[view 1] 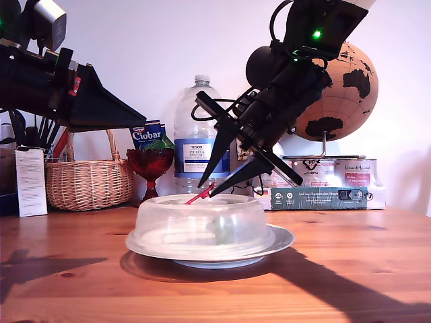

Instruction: Lift the plastic dome with your right arm while removing the green coffee capsule from the plate using your left arm.

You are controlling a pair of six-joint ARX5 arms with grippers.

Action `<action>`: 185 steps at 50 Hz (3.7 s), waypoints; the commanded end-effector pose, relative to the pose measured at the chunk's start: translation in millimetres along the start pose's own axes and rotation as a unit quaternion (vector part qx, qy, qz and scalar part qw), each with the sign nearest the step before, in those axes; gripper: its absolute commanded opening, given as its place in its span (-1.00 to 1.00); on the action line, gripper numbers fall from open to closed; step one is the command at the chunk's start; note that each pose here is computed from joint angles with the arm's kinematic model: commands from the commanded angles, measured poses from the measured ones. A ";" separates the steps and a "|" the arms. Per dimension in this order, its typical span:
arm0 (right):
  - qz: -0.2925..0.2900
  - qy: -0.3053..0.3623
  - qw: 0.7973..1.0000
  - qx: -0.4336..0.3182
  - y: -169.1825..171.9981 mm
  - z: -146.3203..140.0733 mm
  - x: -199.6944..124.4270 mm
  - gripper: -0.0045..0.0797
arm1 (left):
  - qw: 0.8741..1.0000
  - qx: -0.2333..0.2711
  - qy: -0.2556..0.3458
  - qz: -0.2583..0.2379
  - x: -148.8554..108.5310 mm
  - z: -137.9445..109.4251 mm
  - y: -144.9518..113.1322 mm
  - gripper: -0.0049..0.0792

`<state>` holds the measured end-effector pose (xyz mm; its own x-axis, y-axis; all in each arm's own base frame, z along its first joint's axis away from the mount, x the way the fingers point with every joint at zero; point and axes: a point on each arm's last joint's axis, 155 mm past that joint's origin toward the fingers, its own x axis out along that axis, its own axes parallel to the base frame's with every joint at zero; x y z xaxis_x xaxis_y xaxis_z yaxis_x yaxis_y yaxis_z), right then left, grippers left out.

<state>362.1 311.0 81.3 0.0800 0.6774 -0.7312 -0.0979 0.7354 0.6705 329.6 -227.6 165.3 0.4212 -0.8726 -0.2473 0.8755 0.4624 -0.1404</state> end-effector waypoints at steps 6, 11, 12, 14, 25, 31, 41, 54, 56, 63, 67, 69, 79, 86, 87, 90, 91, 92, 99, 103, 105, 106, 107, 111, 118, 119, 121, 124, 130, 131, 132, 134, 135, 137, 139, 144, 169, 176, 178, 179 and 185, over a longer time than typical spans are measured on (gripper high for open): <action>-0.008 0.012 1.000 0.002 -9.8 -6.3 10.7 -0.84 | 1.000 0.000 0.002 -0.003 1.7 -3.3 -0.4 -0.93; -0.008 0.008 1.000 -0.004 -9.9 -4.5 10.7 -0.92 | 1.000 0.000 0.002 -0.003 1.7 -3.4 -0.5 -0.93; -0.010 0.007 1.000 -0.004 -10.4 -4.1 10.7 -0.92 | 1.000 -0.001 0.003 -0.003 1.7 -3.6 -0.5 -0.93; -0.010 0.007 1.000 -0.007 -10.6 -4.1 10.7 -0.92 | 1.000 -0.001 0.003 -0.003 1.7 -3.8 -0.5 -0.93; -0.006 0.011 1.000 -0.013 -9.1 -5.5 10.6 -0.92 | 1.000 -0.006 0.008 -0.004 1.7 -6.5 -0.8 -0.93; 0.006 0.019 1.000 -0.011 -5.0 -8.6 10.2 -0.92 | 1.000 -0.006 0.008 -0.004 1.7 -6.6 -0.9 -0.93; 0.022 0.017 0.999 -0.017 5.1 -5.6 5.2 -0.92 | 1.000 -0.006 0.008 -0.004 1.7 -6.7 -0.9 -0.93; 0.040 0.011 0.999 -0.031 24.4 3.9 -4.7 -0.92 | 1.000 -0.008 0.009 -0.004 1.6 -7.3 -0.8 -0.93; 0.040 0.011 0.999 -0.032 25.3 4.3 -5.4 -0.92 | 1.000 -0.008 0.009 -0.004 1.6 -7.3 -0.8 -0.93; 0.048 0.006 0.998 -0.040 32.1 5.8 -12.6 -0.92 | 1.000 -0.008 0.010 0.002 1.6 -7.7 1.2 -0.93; 0.055 0.001 0.998 -0.043 36.5 7.3 -19.3 -0.92 | 1.000 -0.008 0.011 0.007 1.6 -8.1 3.0 -0.93; 0.059 0.000 0.997 -0.043 38.6 8.1 -22.6 -0.92 | 1.000 -0.008 0.012 0.009 1.5 -8.3 3.8 -0.93; 0.063 -0.013 0.997 -0.044 42.1 12.6 -36.2 -0.92 | 1.000 -0.008 0.012 0.009 1.4 -8.3 4.1 -0.93; 0.066 -0.021 0.997 -0.045 42.6 16.1 -45.8 -0.92 | 1.000 -0.011 0.014 0.009 1.4 -9.8 3.7 -0.93; 0.066 -0.023 0.997 -0.045 43.0 16.8 -47.9 -0.92 | 1.000 -0.012 0.015 0.009 1.4 -10.1 3.7 -0.93; 0.066 -0.029 0.996 -0.047 42.2 19.2 -53.3 -0.92 | 1.000 -0.014 0.017 0.008 1.4 -11.5 3.4 -0.93; 0.066 -0.030 0.996 -0.047 41.8 19.7 -54.4 -0.92 | 1.000 -0.015 0.018 0.008 1.4 -12.0 3.4 -0.93; 0.065 -0.032 0.996 -0.048 40.9 20.5 -55.7 -0.92 | 1.000 -0.016 0.019 0.008 1.3 -12.5 3.3 -0.93; 0.055 -0.044 0.997 -0.045 28.4 28.7 -66.2 -0.92 | 1.000 -0.016 0.019 0.007 1.6 -12.5 2.9 -0.93; 0.046 -0.054 0.997 -0.042 17.7 35.8 -72.2 -0.92 | 1.000 -0.016 0.019 0.007 1.7 -12.5 2.6 -0.93; 0.040 -0.058 0.997 -0.042 12.6 38.5 -74.6 -0.92 | 1.000 -0.016 0.019 0.006 2.0 -12.6 2.1 -0.93; 0.036 -0.061 0.997 -0.040 8.1 40.4 -76.9 -0.92 | 1.000 -0.016 0.019 0.006 2.2 -12.6 1.8 -0.93; 0.034 -0.062 0.997 -0.039 5.4 41.6 -78.4 -0.92 | 1.000 -0.015 0.019 0.006 2.3 -12.6 1.7 -0.93; 0.029 -0.069 0.997 -0.034 -4.5 47.0 -85.0 -0.92 | 1.000 -0.008 0.022 0.003 4.7 -14.6 0.2 -0.89; 0.019 -0.083 0.996 -0.028 -21.7 56.5 -97.3 -0.92 | 0.999 0.016 0.034 -0.012 16.4 -28.2 -4.4 -0.70; 0.016 -0.085 0.996 -0.027 -24.2 57.7 -98.9 -0.92 | 0.999 0.015 0.036 -0.015 18.2 -30.2 -5.4 -0.67; 0.012 -0.088 0.996 -0.026 -29.4 60.1 -102.7 -0.92 | 0.998 0.041 0.039 -0.020 22.0 -35.2 -6.9 -0.60; 0.006 -0.095 0.995 -0.027 -37.6 64.4 -109.7 -0.92 | 0.997 0.063 0.042 -0.026 26.8 -41.2 -7.0 -0.51; -0.010 -0.109 0.994 -0.029 -51.6 72.6 -121.2 -0.92 | 0.994 0.095 0.038 -0.029 35.0 -49.3 -2.8 -0.42; -0.014 -0.113 0.993 -0.030 -54.6 74.4 -123.3 -0.92 | 0.994 0.097 0.035 -0.029 36.3 -49.6 -1.8 -0.40; -0.018 -0.117 0.993 -0.032 -57.6 76.5 -125.9 -0.92 | 0.994 0.099 0.033 -0.029 37.8 -50.6 -0.8 -0.38; -0.023 -0.121 0.992 -0.031 -61.8 79.0 -128.9 -0.92 | 0.994 0.102 0.031 -0.029 40.6 -53.1 1.7 -0.32; -0.025 -0.124 0.991 -0.030 -64.4 80.5 -130.9 -0.92 | 0.994 0.103 0.030 -0.028 42.1 -54.5 3.0 -0.29; -0.029 -0.130 0.991 -0.032 -68.5 83.3 -134.0 -0.92 | 0.994 0.103 0.028 -0.029 45.5 -57.4 5.7 -0.23; -0.034 -0.135 0.990 -0.033 -72.6 85.8 -137.0 -0.92 | 0.994 0.100 0.030 -0.031 48.9 -61.2 7.9 -0.18; -0.038 -0.143 0.988 -0.034 -79.7 90.0 -143.4 -0.92 | 0.994 0.090 0.036 -0.045 58.5 -70.6 11.8 -0.11; -0.038 -0.136 0.989 -0.039 -77.1 86.5 -139.6 -0.92 | 0.992 0.074 0.040 -0.092 88.5 -80.0 17.6 -0.03; -0.038 -0.136 0.989 -0.041 -76.7 86.8 -139.6 -0.92 | 0.991 0.077 0.043 -0.097 90.6 -81.2 15.1 -0.03; -0.038 -0.136 0.989 -0.041 -76.6 86.6 -139.4 -0.92 | 0.991 0.076 0.045 -0.099 91.7 -81.4 13.2 -0.03; -0.037 -0.135 0.989 -0.042 -76.0 86.3 -138.9 -0.92 | 0.991 0.076 0.045 -0.100 92.3 -81.3 12.2 -0.03; -0.041 -0.129 0.990 -0.045 -73.4 83.4 -132.6 -0.78 | 0.990 0.077 0.047 -0.107 96.1 -82.4 6.9 -0.03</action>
<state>441.3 162.9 135.6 0.3371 0.6063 -0.7202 -0.1490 0.7897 0.5951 359.5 -290.6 69.1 0.2243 -0.9235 -0.3113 0.9669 0.2507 -0.0471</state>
